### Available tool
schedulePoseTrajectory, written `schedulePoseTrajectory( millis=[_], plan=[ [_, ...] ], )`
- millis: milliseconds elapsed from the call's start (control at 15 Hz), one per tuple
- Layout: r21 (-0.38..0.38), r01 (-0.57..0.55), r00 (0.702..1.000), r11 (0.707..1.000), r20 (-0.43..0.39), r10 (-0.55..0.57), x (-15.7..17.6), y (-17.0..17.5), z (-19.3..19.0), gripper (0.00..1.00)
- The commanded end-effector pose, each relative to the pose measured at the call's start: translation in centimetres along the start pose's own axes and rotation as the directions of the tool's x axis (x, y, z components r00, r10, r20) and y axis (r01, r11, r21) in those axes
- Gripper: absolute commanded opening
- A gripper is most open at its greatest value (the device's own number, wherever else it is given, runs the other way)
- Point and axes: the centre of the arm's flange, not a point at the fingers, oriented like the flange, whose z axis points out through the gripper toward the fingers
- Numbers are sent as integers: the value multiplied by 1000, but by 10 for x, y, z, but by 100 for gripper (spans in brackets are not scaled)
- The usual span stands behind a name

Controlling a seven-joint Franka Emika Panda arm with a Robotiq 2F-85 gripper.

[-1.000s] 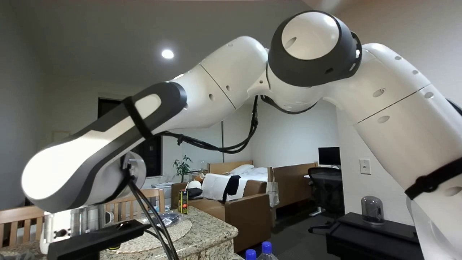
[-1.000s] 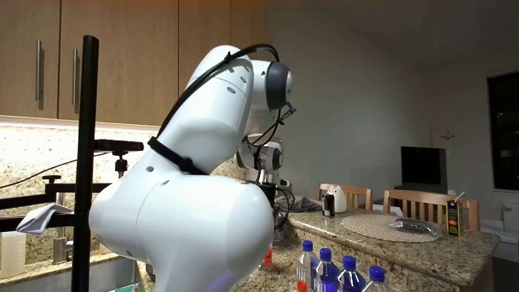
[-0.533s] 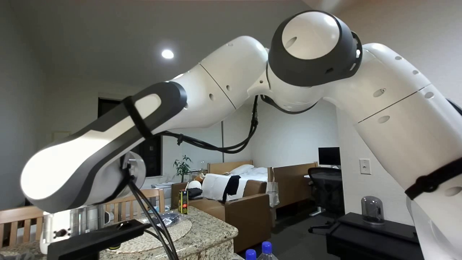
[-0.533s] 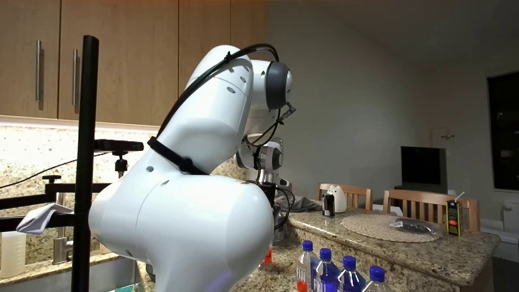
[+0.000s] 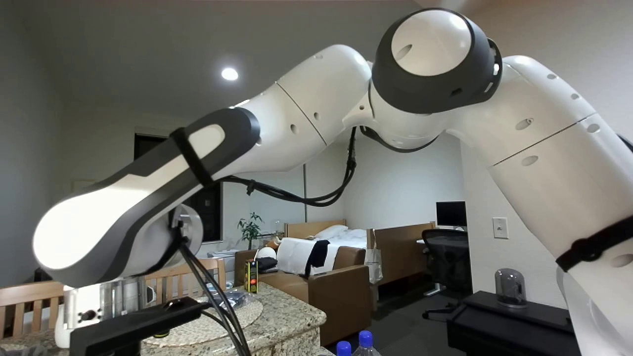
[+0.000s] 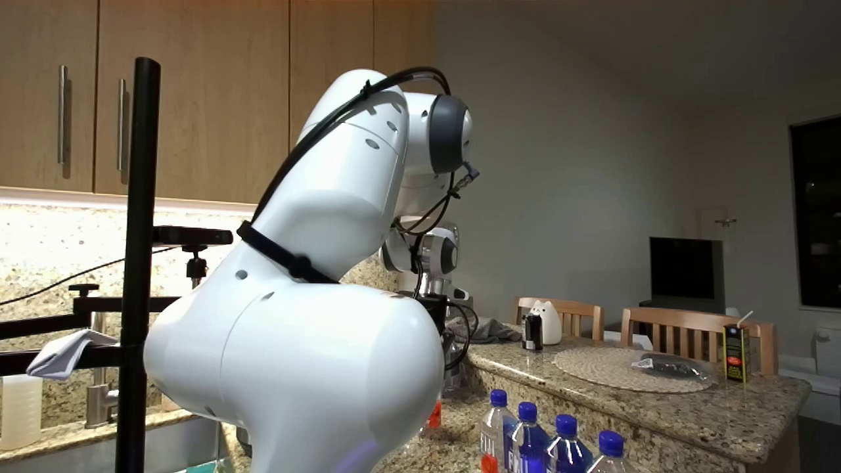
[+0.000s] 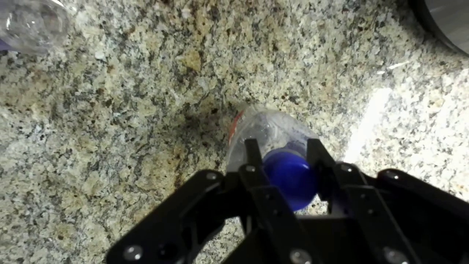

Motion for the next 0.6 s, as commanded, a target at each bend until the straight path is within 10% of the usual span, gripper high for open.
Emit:
schedulePoseTrajectory(
  millis=[0, 533],
  plan=[
    [-23, -36, 999, 999, -35, 35, -28, 21, -19, 15],
    [58, -184, 982, 981, -41, 186, -60, 80, -61, 16]
  ],
)
